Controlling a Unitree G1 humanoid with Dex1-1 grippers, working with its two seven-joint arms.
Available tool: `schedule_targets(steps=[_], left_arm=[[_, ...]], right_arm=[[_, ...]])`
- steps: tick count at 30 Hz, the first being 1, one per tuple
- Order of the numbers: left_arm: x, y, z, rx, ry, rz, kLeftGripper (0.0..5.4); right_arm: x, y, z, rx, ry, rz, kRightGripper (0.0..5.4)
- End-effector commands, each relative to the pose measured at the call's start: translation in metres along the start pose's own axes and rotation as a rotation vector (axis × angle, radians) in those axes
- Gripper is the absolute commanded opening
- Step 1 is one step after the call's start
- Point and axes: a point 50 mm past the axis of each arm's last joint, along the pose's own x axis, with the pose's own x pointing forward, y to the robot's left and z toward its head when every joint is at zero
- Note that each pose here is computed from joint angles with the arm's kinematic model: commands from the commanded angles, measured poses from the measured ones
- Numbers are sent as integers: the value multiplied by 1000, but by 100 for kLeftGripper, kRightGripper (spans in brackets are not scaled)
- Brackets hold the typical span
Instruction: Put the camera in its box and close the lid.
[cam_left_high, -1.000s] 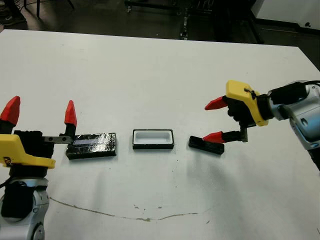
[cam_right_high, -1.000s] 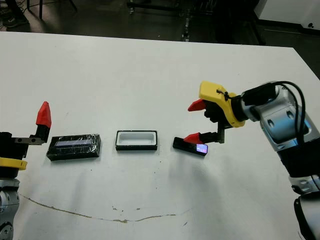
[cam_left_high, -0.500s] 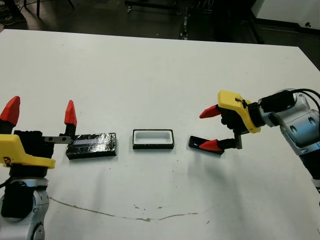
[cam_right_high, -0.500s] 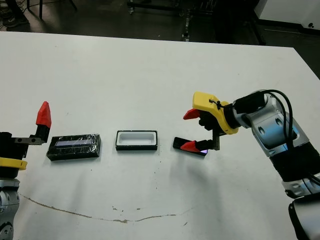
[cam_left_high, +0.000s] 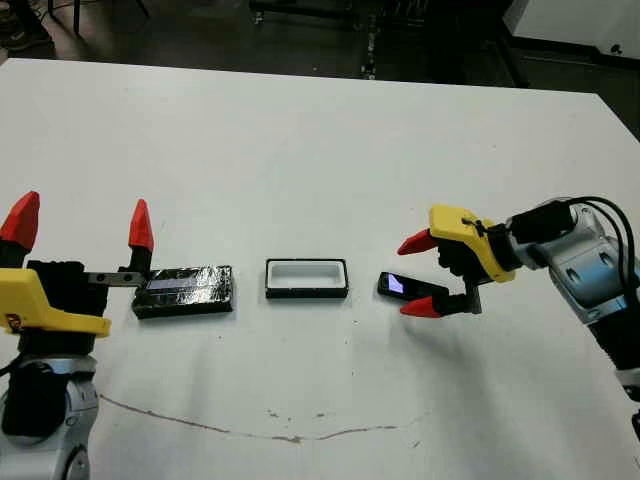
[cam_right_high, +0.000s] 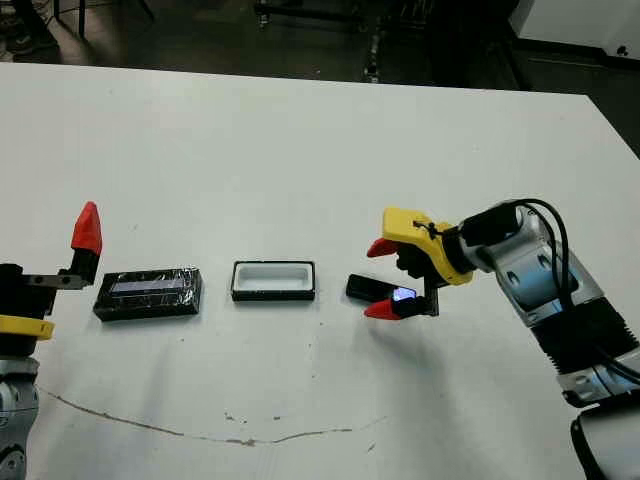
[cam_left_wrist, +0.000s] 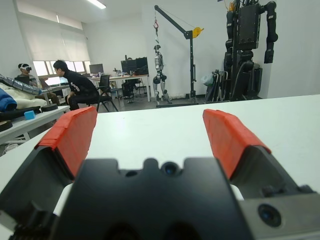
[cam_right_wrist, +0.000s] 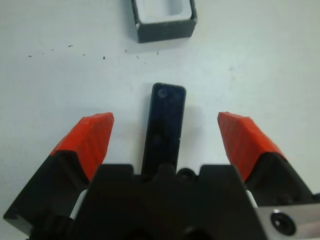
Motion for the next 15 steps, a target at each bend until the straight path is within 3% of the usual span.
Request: schedule_targets(steps=[1,9,15], left_arm=[[0,0,-3,-8,20,7,540],[2,0,-5,-17,17,9,540],[5,0,-10,-35,17,13,540]], right_arm=[[4,2,-7,-8,6,5,539],[6,3,-11,25,-24,2,510],[10,2,-14,0,-27,-11,407]])
